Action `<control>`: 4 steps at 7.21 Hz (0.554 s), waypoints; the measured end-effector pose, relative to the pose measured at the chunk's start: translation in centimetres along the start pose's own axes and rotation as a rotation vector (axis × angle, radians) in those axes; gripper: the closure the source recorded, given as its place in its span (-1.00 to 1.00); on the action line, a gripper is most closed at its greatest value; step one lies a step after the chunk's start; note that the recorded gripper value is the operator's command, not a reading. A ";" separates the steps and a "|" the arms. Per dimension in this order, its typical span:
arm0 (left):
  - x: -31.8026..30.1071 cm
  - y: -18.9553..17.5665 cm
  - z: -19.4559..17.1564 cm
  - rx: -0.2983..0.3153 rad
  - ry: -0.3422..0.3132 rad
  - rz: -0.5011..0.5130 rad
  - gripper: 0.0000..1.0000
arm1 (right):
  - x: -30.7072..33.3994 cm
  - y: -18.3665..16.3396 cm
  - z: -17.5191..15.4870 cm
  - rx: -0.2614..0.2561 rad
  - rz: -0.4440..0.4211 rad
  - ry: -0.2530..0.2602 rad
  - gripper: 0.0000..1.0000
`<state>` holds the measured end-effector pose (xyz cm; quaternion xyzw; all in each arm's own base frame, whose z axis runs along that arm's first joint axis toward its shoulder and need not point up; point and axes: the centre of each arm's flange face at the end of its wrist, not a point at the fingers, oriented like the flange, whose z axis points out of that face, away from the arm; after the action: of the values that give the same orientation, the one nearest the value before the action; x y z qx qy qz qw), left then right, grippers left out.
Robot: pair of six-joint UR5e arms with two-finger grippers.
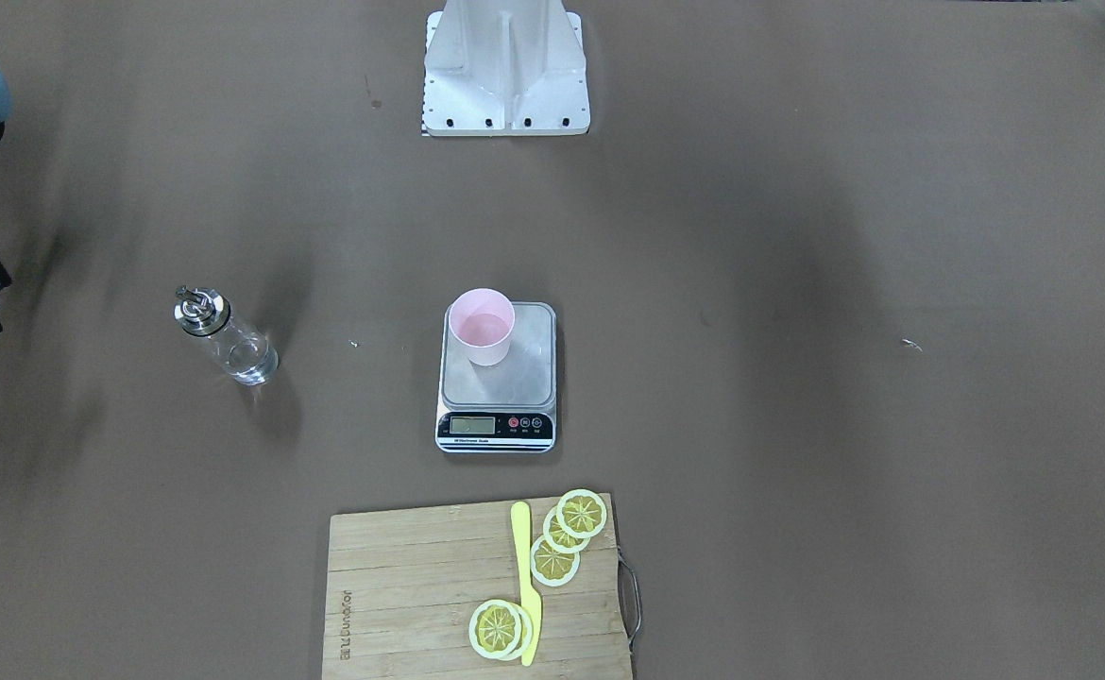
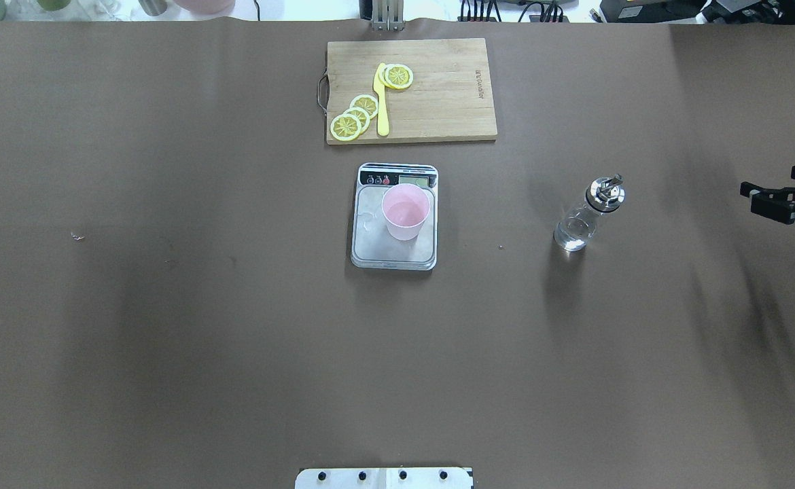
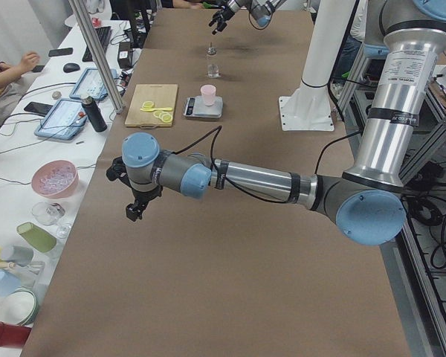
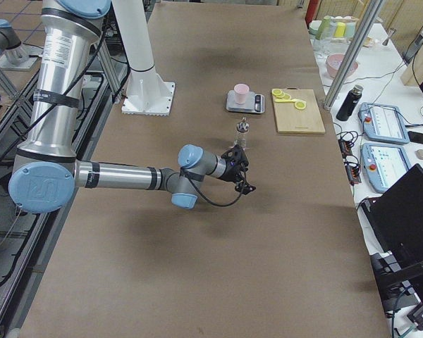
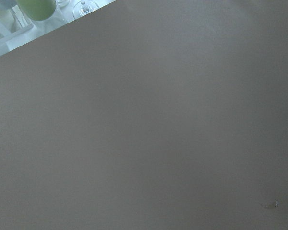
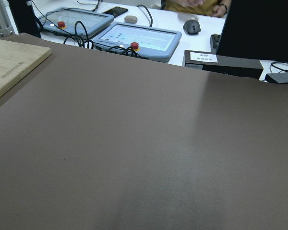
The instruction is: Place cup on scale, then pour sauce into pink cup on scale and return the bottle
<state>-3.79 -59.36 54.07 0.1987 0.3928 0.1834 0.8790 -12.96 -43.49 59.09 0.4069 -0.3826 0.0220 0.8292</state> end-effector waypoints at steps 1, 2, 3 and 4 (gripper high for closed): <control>0.1 0.0 0.0 0.001 0.000 0.002 -0.97 | 2.9 -2.6 -0.1 -0.072 0.054 -0.023 -0.99; 0.1 -0.1 -0.1 0.003 0.000 0.004 -0.97 | 5.0 -4.5 -0.6 -0.134 0.105 -0.036 -1.00; 0.2 -0.3 -0.2 0.005 0.000 0.006 -0.97 | 6.5 -6.0 -0.9 -0.201 0.142 -0.040 -1.00; 0.3 -0.3 -0.3 0.006 0.001 0.008 -0.97 | 8.0 -7.7 -0.9 -0.277 0.157 -0.040 -1.00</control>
<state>-3.77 -59.44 53.60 0.2027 0.3930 0.1858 0.8775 -4.03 -50.20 58.87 0.2580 -0.4293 0.0257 0.8652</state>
